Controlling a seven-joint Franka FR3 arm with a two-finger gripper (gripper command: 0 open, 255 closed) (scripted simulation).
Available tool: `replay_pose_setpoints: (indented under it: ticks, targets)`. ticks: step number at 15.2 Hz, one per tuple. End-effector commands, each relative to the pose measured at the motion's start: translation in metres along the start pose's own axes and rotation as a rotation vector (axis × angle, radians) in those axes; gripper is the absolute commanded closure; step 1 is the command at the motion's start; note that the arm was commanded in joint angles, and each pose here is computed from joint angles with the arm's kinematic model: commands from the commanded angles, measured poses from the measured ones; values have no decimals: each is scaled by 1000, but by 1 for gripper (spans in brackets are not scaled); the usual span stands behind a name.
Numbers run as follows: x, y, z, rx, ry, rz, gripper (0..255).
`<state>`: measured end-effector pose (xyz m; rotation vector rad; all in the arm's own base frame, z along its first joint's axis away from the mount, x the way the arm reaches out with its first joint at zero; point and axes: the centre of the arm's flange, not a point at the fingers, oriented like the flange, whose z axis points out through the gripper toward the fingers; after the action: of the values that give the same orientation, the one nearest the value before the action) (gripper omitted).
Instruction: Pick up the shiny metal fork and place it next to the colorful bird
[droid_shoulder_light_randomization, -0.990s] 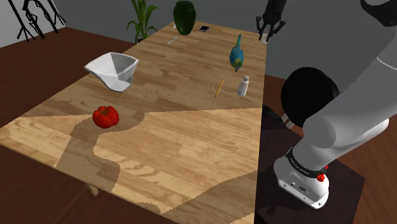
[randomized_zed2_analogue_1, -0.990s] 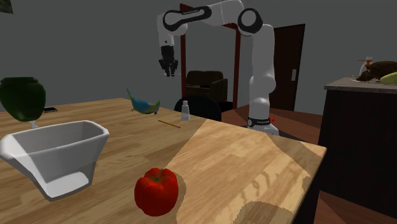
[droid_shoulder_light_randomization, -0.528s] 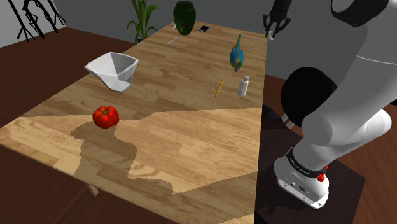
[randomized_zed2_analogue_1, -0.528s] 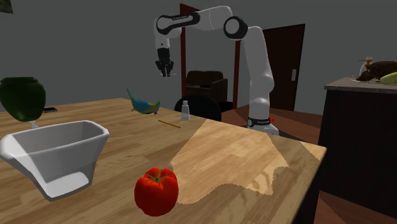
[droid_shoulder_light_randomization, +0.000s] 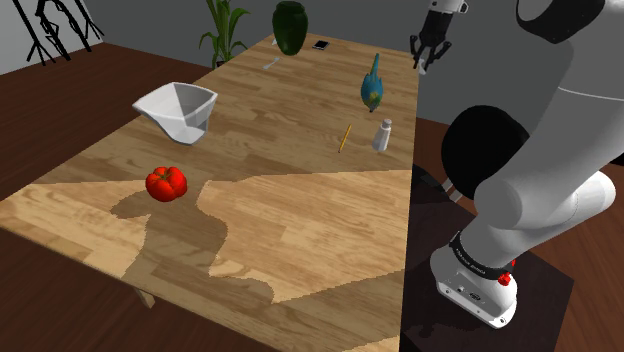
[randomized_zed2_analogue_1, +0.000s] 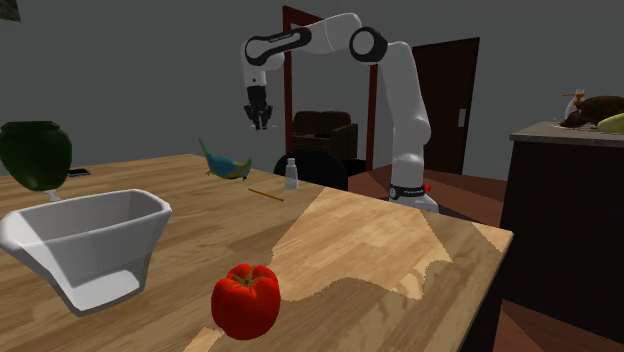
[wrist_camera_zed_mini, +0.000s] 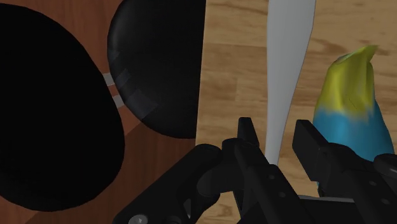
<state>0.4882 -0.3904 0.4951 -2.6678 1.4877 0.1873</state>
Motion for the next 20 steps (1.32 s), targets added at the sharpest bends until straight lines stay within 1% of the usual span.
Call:
replay_pose_setpoints:
  ticks: [1,20]
  targets:
    - [1,1,11,0,1,0,255]
    - [16,2,110,0,1,0,255]
